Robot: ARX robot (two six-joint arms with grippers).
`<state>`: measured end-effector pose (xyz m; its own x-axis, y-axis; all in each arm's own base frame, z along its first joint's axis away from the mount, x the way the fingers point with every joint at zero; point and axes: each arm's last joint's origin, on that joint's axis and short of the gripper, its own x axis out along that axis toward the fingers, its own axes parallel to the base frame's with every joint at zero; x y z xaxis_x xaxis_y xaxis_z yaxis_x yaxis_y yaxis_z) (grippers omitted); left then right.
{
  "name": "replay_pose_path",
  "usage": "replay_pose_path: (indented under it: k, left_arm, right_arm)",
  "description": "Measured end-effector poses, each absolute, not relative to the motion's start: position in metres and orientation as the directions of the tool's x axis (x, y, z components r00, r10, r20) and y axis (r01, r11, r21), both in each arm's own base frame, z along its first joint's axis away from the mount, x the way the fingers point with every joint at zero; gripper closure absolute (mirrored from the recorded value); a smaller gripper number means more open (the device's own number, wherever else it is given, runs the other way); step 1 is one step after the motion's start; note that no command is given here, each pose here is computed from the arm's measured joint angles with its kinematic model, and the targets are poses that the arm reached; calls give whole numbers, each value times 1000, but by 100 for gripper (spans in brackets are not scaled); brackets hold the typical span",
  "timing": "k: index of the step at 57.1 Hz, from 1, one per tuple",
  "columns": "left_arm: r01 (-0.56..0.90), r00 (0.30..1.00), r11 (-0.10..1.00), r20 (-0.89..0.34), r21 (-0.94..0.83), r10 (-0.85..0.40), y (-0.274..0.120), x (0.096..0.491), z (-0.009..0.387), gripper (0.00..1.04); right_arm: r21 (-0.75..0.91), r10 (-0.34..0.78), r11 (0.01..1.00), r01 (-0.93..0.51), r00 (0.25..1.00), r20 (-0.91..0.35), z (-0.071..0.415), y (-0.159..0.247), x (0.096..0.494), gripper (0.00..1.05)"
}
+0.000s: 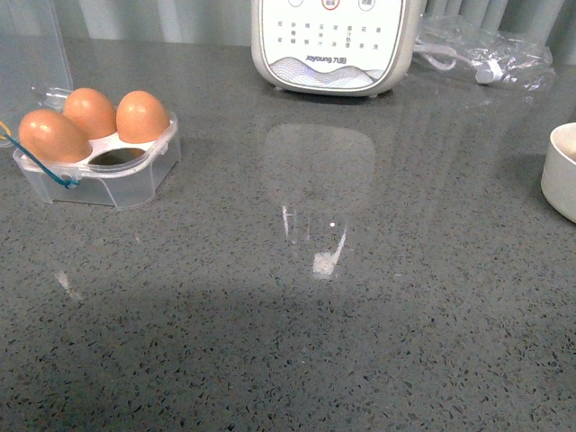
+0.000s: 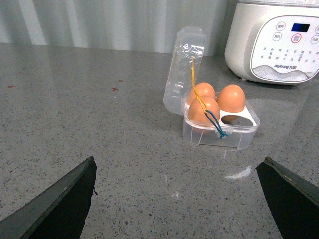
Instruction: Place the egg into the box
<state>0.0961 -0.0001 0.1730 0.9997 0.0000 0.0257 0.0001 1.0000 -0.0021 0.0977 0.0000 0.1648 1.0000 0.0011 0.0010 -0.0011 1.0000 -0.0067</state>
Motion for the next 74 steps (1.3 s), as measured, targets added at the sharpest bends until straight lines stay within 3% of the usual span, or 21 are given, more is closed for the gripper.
replay_pose_path:
  k: [67, 74]
  left_arm:
    - [0, 1000, 1000, 26, -2, 0, 0, 96, 173, 7]
    - [-1, 1000, 1000, 26, -2, 1, 0, 96, 173, 7]
  right_arm:
    - [-7, 1, 1000, -1, 1000, 1, 165, 0, 98, 7]
    - [-3, -130, 991, 130, 988, -87, 164, 2, 101, 7]
